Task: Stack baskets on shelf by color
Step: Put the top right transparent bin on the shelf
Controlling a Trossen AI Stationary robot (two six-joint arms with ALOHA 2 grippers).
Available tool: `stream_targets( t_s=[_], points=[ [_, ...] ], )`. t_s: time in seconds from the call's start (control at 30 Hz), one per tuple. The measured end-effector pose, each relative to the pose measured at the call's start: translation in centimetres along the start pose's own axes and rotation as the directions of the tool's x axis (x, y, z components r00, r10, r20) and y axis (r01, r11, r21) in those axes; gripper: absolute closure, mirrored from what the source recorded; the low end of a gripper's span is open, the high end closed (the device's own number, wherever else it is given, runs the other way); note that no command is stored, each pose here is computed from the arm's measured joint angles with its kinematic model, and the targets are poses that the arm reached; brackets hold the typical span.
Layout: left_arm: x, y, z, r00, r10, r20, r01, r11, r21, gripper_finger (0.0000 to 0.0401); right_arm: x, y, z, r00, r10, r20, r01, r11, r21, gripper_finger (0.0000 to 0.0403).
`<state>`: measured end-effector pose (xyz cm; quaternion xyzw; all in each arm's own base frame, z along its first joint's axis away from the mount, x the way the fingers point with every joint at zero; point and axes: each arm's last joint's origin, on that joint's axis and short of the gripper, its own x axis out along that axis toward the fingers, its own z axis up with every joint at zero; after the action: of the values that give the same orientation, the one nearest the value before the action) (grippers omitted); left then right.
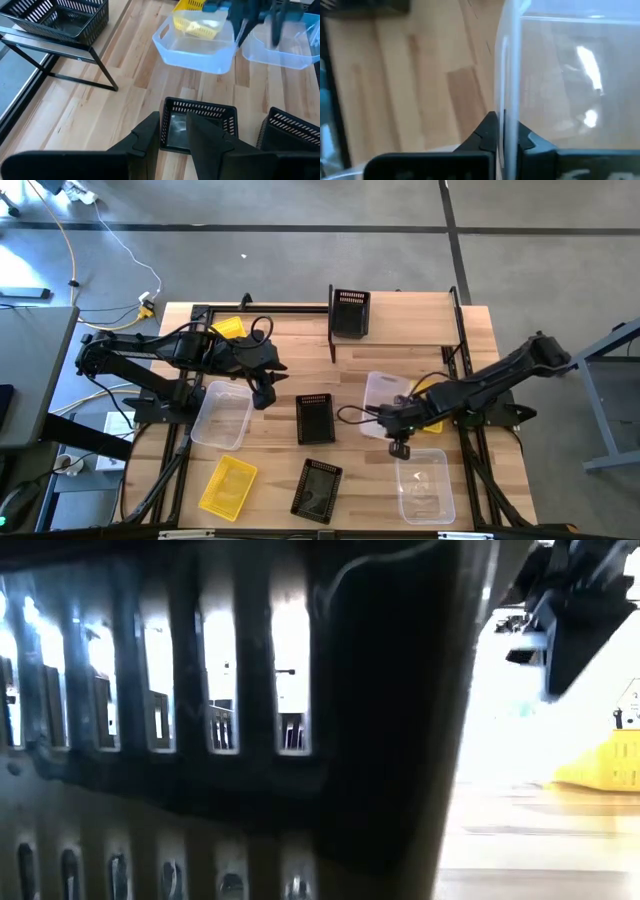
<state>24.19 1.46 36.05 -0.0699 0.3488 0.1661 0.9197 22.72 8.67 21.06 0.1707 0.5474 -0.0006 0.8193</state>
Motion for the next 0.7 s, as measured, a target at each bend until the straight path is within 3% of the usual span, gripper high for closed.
stream_targets(
  t_s=[0.27,0.7],
  points=[
    [0.0,0.0,0.0,1.0,0.0,0.0,0.0,1.0,0.003,0.0315,-4.2,0.6,-0.6,0.98,0.062,0.187,-0.068,0.997,0.025,0.0402],
    [0.0,0.0,0.0,1.0,0.002,0.001,-0.002,1.0,0.019,0.0315,-9.9,-0.5,-1.8,0.893,0.1,0.439,-0.108,0.994,-0.007,0.0403]
  ],
)
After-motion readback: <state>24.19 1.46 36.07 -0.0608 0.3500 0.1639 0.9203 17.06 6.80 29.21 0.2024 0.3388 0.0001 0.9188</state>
